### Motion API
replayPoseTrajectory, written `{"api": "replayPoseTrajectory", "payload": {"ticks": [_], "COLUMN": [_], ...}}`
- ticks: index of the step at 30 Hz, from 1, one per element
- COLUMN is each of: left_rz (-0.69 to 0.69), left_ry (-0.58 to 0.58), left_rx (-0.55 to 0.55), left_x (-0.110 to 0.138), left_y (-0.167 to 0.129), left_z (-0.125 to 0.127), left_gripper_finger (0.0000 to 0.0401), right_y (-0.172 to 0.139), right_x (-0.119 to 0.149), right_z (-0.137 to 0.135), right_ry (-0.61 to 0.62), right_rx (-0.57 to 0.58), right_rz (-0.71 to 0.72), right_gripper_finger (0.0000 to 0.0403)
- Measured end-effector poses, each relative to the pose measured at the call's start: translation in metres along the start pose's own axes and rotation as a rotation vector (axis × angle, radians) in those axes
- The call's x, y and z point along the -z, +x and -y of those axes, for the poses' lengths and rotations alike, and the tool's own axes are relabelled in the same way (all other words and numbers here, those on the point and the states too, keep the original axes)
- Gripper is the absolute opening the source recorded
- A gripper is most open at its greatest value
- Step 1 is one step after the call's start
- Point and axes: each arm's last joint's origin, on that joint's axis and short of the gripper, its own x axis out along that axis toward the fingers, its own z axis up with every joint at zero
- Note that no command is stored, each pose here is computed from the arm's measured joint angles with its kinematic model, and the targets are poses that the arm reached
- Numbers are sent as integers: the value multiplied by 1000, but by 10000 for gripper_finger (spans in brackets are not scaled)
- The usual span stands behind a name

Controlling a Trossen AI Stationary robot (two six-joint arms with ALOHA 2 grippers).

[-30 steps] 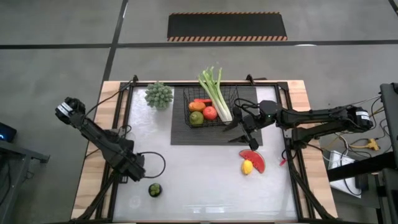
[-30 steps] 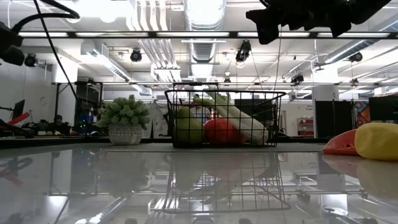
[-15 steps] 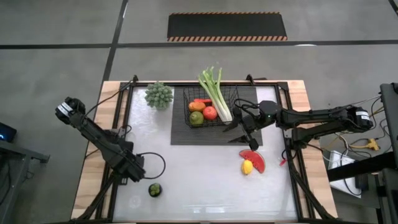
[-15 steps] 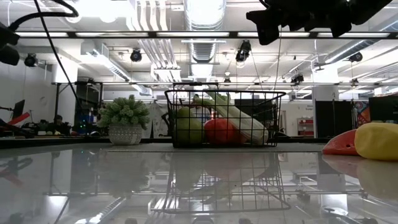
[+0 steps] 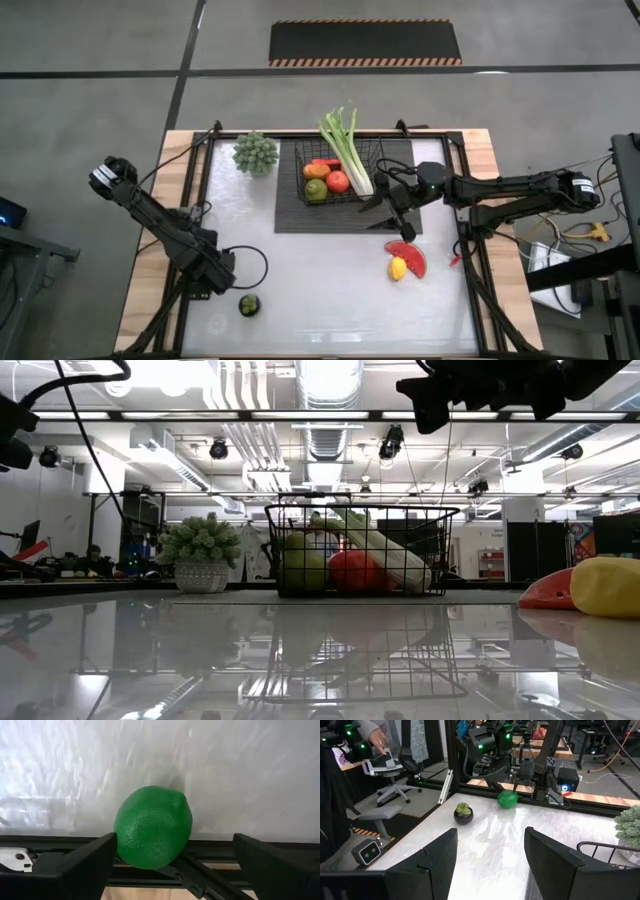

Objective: Build produce basket
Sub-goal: Put the green lime into the black wire basket

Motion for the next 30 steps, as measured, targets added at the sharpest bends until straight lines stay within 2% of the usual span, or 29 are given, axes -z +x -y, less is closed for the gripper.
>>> {"api": "replayPoseTrajectory", "payload": {"ticks": [4, 12, 15, 21, 25, 28, 30], "left_rz": [-16, -72, -50, -26, -36, -24, 38], "left_ry": [65, 62, 74, 148, 148, 144, 148], "left_rx": [-14, -81, -62, -50, -58, -69, -91], "left_x": [1, 8, 6, 1, -1, -2, -6], "left_y": [5, 29, 34, 37, 38, 36, 28], "left_z": [-2, -13, -13, -9, -8, -7, -4], "left_gripper_finger": [379, 380, 374, 312, 266, 251, 248], "right_y": [0, -1, -1, -1, -1, -1, -1], "right_x": [2, 7, 8, 8, 9, 9, 10], "right_z": [0, -1, -1, -1, -1, -1, -1], "right_ry": [4, 12, 14, 24, 24, 19, 12], "right_rx": [0, -1, -2, -2, -2, -2, -3], "right_rz": [-4, -16, -17, -19, -20, -22, -23], "right_gripper_finger": [215, 215, 215, 215, 215, 215, 215]}}
